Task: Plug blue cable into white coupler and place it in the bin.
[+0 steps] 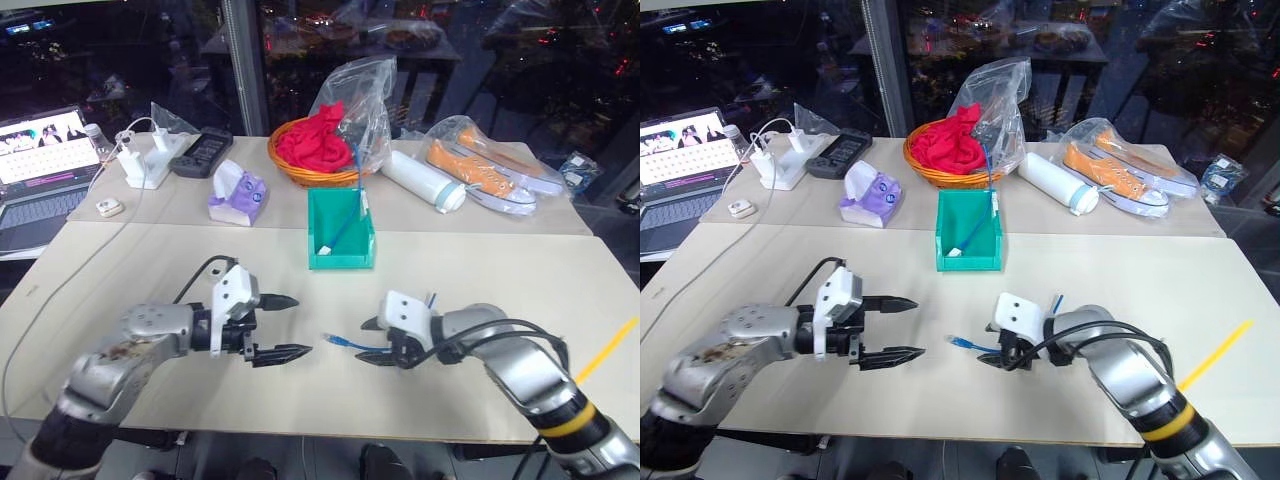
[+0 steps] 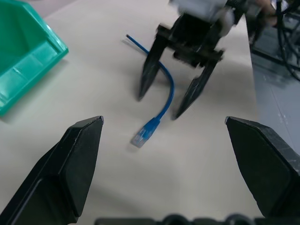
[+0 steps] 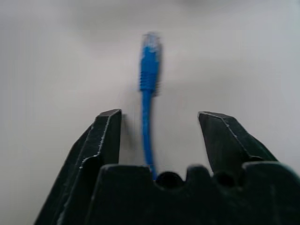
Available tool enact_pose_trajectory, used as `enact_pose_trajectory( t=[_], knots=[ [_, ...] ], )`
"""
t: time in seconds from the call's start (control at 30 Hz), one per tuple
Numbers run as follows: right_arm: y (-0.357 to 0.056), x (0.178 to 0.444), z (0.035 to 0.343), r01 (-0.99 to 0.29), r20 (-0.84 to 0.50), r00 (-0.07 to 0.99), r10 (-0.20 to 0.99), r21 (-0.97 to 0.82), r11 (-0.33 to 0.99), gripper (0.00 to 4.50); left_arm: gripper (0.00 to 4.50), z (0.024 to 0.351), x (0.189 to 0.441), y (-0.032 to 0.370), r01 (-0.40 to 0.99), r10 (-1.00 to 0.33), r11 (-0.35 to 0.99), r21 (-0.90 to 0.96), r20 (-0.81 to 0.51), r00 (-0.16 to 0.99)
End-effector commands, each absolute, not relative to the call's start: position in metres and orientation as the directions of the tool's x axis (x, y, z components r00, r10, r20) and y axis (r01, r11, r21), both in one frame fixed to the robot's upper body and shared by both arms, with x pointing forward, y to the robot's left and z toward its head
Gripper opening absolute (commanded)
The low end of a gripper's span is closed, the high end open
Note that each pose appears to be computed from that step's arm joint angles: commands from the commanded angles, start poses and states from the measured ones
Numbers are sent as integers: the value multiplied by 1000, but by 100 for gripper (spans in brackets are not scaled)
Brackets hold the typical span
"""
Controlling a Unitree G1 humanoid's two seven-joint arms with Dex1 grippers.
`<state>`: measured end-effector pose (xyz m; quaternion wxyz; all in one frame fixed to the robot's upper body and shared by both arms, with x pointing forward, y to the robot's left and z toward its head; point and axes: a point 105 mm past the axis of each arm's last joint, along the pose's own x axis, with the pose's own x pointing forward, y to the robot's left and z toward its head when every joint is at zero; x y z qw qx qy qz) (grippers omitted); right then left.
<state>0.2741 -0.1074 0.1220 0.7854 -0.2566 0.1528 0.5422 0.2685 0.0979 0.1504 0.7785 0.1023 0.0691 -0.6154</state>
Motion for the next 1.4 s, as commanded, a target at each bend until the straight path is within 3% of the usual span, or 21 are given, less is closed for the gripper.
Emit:
enact_pose_trajectory(
  t=[0.03,0.27,0.5,0.73,1.0,1.2,1.4],
  knots=[
    [-122,261,159,-911,-415,406,815,-255,324,289,450,140,278,85,987,-958,132,93,-245,151],
    [-139,253,175,-858,-339,513,789,-236,456,289,450,108,306,72,994,-952,40,99,-299,68],
    [-144,246,178,-812,-321,583,746,-241,531,289,450,81,310,75,994,-921,-68,87,-388,-29],
    [-149,244,176,-789,-324,614,719,-239,566,292,268,78,311,72,993,-924,-87,78,-378,-52],
    [-151,245,175,-784,-332,620,711,-238,573,292,7,77,305,70,993,-926,-105,62,-371,-74],
    [-156,236,179,-778,-300,626,720,-176,603,292,8,95,309,67,990,-948,-42,133,-318,3],
    [-158,213,187,-757,-178,637,750,39,652,292,8,154,315,48,956,-982,162,245,-58,182]
  ],
)
